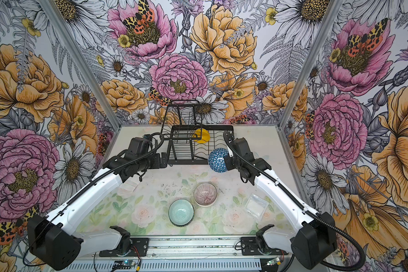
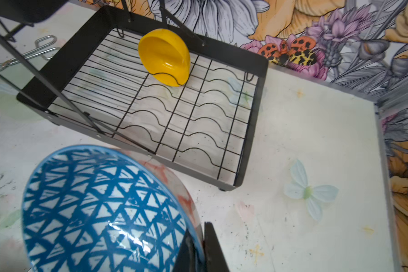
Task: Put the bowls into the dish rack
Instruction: 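Carry the blue patterned bowl with the right gripper into the rack slots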
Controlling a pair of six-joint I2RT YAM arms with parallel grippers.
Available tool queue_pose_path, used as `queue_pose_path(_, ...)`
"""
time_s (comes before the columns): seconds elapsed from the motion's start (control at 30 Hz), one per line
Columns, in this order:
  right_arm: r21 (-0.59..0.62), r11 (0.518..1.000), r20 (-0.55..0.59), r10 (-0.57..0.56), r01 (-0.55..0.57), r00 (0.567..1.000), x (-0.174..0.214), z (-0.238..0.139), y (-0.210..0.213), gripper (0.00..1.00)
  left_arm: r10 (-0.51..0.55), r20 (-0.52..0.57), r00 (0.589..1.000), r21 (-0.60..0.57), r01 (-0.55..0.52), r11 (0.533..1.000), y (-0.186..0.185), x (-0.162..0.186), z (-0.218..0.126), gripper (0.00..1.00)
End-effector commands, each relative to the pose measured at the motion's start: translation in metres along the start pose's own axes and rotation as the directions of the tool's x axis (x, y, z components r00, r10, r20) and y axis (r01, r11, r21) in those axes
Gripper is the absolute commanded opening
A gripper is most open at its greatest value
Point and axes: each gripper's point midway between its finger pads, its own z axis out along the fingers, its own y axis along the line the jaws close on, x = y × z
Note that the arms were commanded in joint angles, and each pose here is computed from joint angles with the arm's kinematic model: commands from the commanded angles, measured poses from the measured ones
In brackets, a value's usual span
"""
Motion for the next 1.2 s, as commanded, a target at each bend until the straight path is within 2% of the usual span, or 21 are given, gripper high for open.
queue_pose_path(0.0, 0.173, 0.983, 0.246, -0.11, 0.068, 0.963, -0.053, -0.011, -0.034, 0.0, -0.003, -0.004, 1.0, -0.025, 0.003, 1.0, 0.011, 0.003, 0.003, 0.99)
queue_pose_path(0.1, 0.257, 0.957, 0.366, -0.223, 0.133, 0.903, -0.075, -0.007, -0.043, 0.0, -0.009, -0.023, 1.0, -0.034, 0.008, 0.999, 0.015, 0.008, 0.01, 0.99)
queue_pose_path(0.2, 0.32, 0.931, 0.433, -0.31, 0.177, 0.847, -0.093, 0.0, -0.049, 0.0, -0.019, -0.036, 0.999, -0.033, 0.017, 0.999, 0.017, 0.011, 0.016, 0.99)
queue_pose_path(0.3, 0.382, 0.903, 0.431, -0.363, 0.198, 0.826, -0.111, 0.021, -0.06, 0.0, -0.019, -0.051, 0.999, -0.033, 0.018, 0.999, 0.018, 0.012, 0.023, 0.99)
queue_pose_path(0.43, 0.468, 0.858, 0.459, -0.441, 0.212, 0.771, -0.14, 0.047, -0.068, 0.0, -0.017, -0.064, 0.998, -0.031, 0.015, 0.999, 0.018, 0.012, 0.029, 0.99)
queue_pose_path(0.6, 0.529, 0.835, 0.579, -0.485, 0.151, 0.656, -0.166, 0.072, -0.079, 0.0, -0.023, -0.081, 0.996, -0.024, 0.021, 0.999, 0.017, 0.017, 0.039, 0.99)
queue_pose_path(0.73, 0.569, 0.812, 0.583, -0.508, 0.128, 0.634, -0.178, 0.097, -0.094, 0.0, -0.024, -0.092, 0.995, -0.027, 0.022, 0.999, 0.019, 0.02, 0.041, 0.99)
queue_pose_path(0.9, 0.546, 0.824, 0.588, -0.507, 0.152, 0.63, -0.181, 0.124, -0.107, 0.0, -0.034, -0.089, 0.995, -0.034, 0.031, 0.999, 0.022, 0.02, 0.041, 0.99)
queue_pose_path(1.17, 0.562, 0.807, 0.567, -0.537, 0.184, 0.625, -0.176, 0.159, -0.109, 0.0, -0.038, -0.109, 0.993, -0.037, 0.034, 0.999, 0.023, 0.021, 0.049, 0.99)
